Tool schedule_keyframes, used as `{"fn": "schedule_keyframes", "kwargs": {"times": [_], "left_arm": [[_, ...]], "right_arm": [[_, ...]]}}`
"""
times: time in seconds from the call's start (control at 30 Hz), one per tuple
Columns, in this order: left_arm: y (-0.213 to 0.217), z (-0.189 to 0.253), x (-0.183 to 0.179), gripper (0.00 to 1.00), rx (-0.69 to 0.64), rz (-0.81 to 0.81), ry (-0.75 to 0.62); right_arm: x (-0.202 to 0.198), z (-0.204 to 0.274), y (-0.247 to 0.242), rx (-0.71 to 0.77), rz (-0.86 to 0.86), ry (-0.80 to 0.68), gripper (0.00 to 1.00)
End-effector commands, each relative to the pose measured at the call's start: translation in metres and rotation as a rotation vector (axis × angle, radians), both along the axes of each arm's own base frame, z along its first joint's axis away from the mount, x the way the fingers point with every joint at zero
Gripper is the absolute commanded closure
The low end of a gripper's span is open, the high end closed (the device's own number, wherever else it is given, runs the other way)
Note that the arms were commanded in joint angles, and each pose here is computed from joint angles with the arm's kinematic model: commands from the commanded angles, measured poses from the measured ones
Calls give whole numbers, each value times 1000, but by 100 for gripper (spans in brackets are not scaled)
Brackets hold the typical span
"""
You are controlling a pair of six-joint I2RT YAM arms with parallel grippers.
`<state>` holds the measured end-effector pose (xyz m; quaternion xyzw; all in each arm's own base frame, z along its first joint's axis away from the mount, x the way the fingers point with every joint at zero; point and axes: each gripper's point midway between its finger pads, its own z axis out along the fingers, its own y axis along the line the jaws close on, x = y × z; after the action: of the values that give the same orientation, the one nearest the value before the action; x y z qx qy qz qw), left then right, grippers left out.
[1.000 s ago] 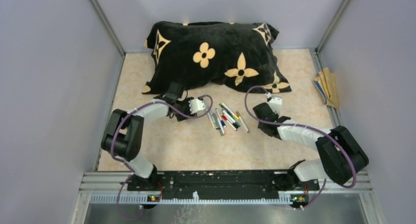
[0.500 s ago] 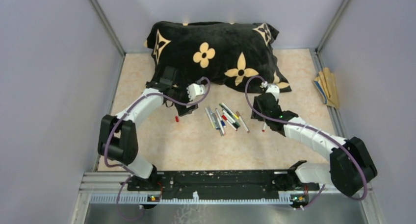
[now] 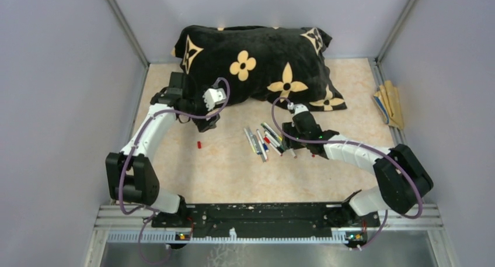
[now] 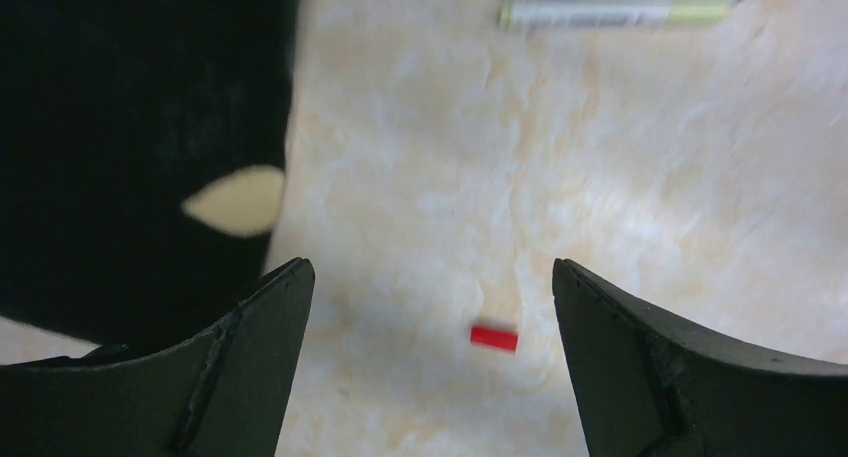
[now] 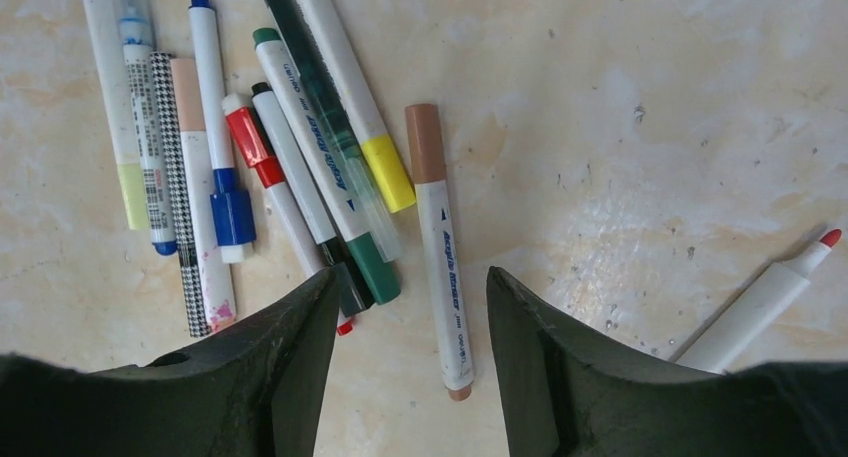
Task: Open the pen caps
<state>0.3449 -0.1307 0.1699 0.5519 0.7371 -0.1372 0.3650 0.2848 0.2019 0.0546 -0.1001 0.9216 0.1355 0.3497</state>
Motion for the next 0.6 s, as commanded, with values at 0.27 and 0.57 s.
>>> {"fn": "schedule_keyframes", "kwargs": {"times": [0.27, 0.57], "left_arm": [[147, -106, -29, 20, 224, 227, 272], [121, -92, -39, 18, 110, 171, 268]], "right_arm": [[3, -13, 15, 24, 58, 10, 47], [0, -35, 7, -17, 26, 47, 55]]}}
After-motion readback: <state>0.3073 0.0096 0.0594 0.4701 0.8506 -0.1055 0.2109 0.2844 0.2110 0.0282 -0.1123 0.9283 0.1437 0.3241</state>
